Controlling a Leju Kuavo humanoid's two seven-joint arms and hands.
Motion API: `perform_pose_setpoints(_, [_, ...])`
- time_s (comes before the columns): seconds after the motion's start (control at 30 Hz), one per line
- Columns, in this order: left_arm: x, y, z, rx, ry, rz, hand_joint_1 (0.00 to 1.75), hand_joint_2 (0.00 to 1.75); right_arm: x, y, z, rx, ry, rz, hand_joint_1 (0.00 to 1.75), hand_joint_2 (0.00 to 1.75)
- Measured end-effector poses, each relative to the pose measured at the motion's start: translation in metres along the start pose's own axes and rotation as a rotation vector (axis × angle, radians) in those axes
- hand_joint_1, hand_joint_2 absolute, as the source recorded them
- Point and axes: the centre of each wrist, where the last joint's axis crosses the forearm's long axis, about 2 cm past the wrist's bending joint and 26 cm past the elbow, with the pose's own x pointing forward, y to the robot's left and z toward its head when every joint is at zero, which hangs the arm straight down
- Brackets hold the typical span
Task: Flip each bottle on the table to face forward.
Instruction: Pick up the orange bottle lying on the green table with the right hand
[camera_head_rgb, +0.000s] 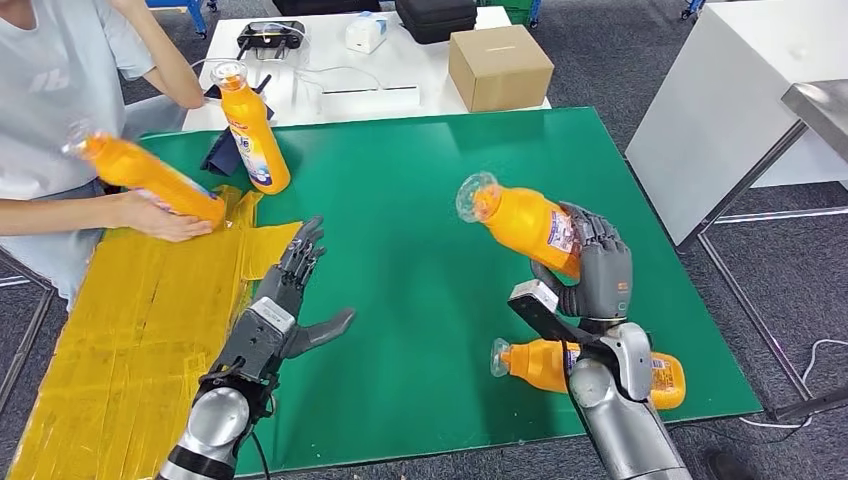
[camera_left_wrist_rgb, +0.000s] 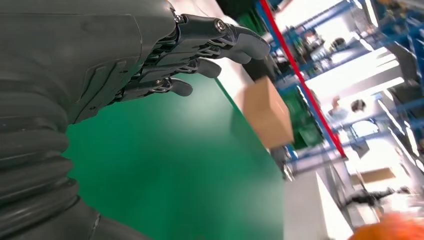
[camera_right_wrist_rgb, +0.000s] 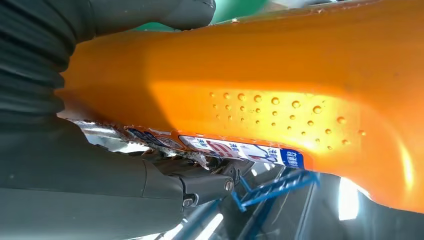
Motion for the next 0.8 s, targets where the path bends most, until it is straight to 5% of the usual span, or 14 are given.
perform_pose_setpoints(0.2, [0.006,-0.002,-0.013,-0.050,-0.034,0.027,0.00,1.75,0.022,0.002,-0.004,-0.043,-0.002,-0.151,1.75,1.75])
perform_pose_setpoints(0.37, [0.009,-0.004,-0.020,-0.076,-0.049,0.051,0.00,1.75,0.037,0.014,-0.004,0.069,0.022,-0.424,1.75,1.75])
perform_pose_setpoints(0.8, [0.012,-0.009,-0.028,-0.100,-0.060,0.082,0.00,1.75,0.101,0.068,0.014,0.261,-0.043,-0.583,1.75,1.75])
